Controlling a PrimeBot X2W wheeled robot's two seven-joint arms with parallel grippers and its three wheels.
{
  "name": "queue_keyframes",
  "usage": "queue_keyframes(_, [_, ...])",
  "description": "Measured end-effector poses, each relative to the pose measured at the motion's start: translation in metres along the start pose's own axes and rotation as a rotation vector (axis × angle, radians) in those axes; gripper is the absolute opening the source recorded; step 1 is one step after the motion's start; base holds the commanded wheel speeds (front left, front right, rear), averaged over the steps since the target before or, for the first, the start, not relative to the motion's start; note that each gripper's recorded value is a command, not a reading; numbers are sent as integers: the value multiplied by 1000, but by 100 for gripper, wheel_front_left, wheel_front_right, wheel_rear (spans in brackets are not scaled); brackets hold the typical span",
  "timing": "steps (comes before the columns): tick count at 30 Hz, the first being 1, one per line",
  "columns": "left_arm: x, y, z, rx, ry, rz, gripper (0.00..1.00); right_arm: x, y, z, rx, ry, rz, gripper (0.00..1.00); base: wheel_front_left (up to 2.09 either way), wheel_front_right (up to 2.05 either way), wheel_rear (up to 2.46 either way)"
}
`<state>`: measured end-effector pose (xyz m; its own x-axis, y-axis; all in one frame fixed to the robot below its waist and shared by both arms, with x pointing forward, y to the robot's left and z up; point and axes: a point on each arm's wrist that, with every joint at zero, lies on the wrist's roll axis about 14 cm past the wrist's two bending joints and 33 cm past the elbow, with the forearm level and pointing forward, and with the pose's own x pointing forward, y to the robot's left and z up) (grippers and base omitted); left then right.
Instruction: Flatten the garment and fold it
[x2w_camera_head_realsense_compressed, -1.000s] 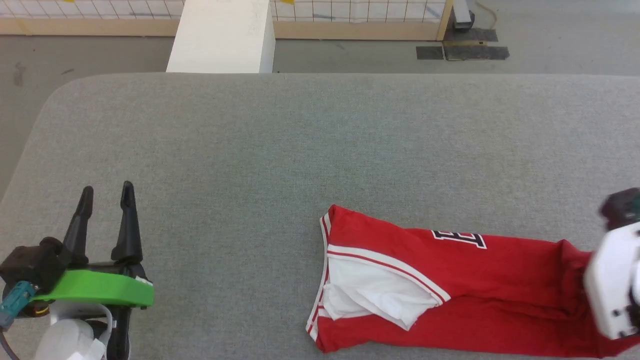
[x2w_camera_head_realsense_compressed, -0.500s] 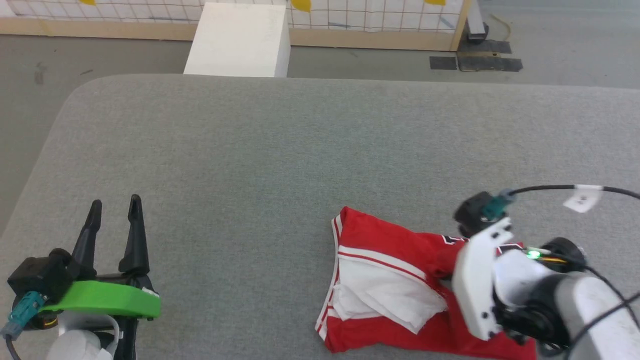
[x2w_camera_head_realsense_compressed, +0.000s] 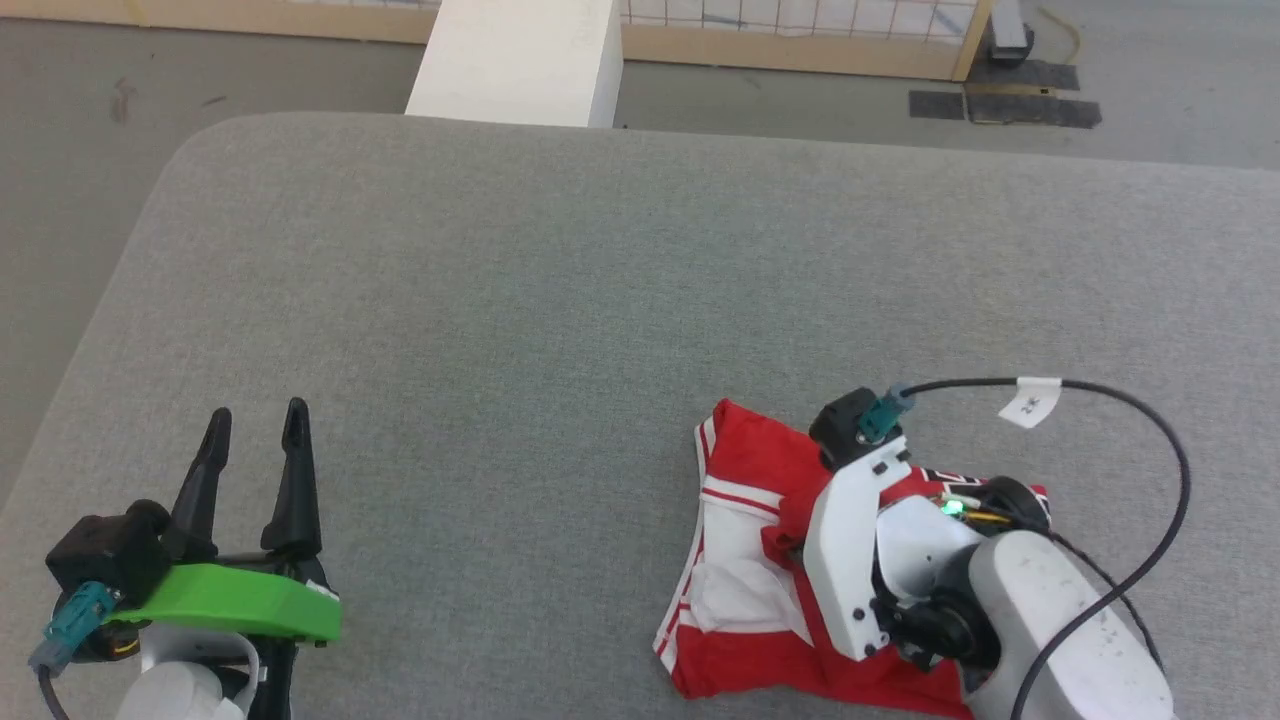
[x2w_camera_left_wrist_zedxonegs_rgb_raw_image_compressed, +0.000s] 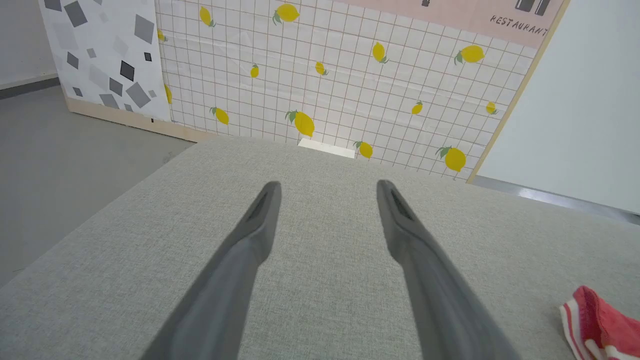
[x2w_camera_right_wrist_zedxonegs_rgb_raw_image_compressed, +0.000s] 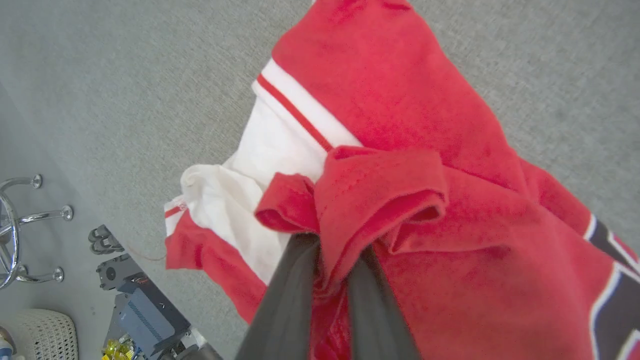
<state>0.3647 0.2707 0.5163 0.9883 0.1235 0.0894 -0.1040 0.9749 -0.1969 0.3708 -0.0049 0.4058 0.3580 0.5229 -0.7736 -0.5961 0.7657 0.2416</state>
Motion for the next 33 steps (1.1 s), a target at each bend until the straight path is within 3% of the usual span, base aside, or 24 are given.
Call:
queue_keyframes(7, [-4, 8, -7, 1, 24, 21, 100, 23, 0, -10, 19, 20, 4, 0, 0, 0, 0])
queue_keyframes(8, [-4, 9, -7, 1, 25, 25, 100, 25, 1, -9, 15, 17, 5, 23, 0, 0, 0])
queue_keyframes(9, [-5, 10, -7, 2, 27, 28, 100, 26, 2, -7, 13, 10, 7, 100, 0, 0, 0])
queue_keyframes(25, [-1, -3, 2, -6, -3, -14, 100, -4, 79, 62, -96, -224, 206, 100, 0, 0, 0])
queue_keyframes(30, [4, -11, 7, -3, -16, -41, 100, -33, 69, 97, -105, -410, 161, 100, 0, 0, 0])
queue_keyframes(33, [5, -16, 9, 2, -23, -53, 100, -64, 33, 120, -95, -564, 40, 100, 0, 0, 0])
